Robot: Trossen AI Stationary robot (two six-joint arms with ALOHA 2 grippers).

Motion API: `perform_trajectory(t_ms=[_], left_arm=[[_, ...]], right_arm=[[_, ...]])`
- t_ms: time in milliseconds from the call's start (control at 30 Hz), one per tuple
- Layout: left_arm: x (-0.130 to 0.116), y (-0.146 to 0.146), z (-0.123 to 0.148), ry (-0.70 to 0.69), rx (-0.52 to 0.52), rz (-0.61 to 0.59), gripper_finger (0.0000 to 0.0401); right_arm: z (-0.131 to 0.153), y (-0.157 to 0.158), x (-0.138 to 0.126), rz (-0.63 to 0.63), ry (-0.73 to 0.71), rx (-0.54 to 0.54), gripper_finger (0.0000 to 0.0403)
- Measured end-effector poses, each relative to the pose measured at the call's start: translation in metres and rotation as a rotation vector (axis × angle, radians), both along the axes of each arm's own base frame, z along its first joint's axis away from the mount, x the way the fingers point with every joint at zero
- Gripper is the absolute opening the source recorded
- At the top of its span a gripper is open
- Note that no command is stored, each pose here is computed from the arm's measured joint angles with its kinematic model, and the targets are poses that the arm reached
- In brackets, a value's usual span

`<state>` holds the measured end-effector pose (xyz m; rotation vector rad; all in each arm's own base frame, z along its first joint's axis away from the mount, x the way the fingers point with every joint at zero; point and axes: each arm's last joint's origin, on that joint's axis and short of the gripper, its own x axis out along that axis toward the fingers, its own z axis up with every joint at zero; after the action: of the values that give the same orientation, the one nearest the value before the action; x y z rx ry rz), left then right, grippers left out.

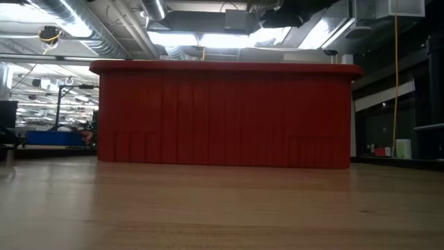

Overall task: Pick and place slides into bin
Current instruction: Put the pink slide into the red bin

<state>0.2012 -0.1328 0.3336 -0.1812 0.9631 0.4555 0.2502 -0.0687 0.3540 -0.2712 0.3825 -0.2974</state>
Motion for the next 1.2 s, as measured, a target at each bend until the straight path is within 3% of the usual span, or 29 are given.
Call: perform_trajectory(t_ms=[333,533,667,1200], left_arm=[[0.040,-0.054,0.018,0.098,-0.105,0.168,0.0001],[0.047,-0.083,0.030,0.130,-0.316,0.284,0.0001],[0.046,-0.097,0.021,0.203,-0.388,0.340,0.0001],[0.039,-0.110,-0.014,0.420,-0.406,0.415,0.0004]], right_arm=[[-0.001,-0.011,-0.003,0.092,0.024,-0.048,0.0004],[-0.003,-0.012,-0.005,0.132,0.039,-0.027,0.0004],[-0.003,-0.012,-0.005,0.149,0.053,-0.065,0.0004],[-0.004,-0.012,-0.005,0.148,0.062,-0.055,0.0004]])
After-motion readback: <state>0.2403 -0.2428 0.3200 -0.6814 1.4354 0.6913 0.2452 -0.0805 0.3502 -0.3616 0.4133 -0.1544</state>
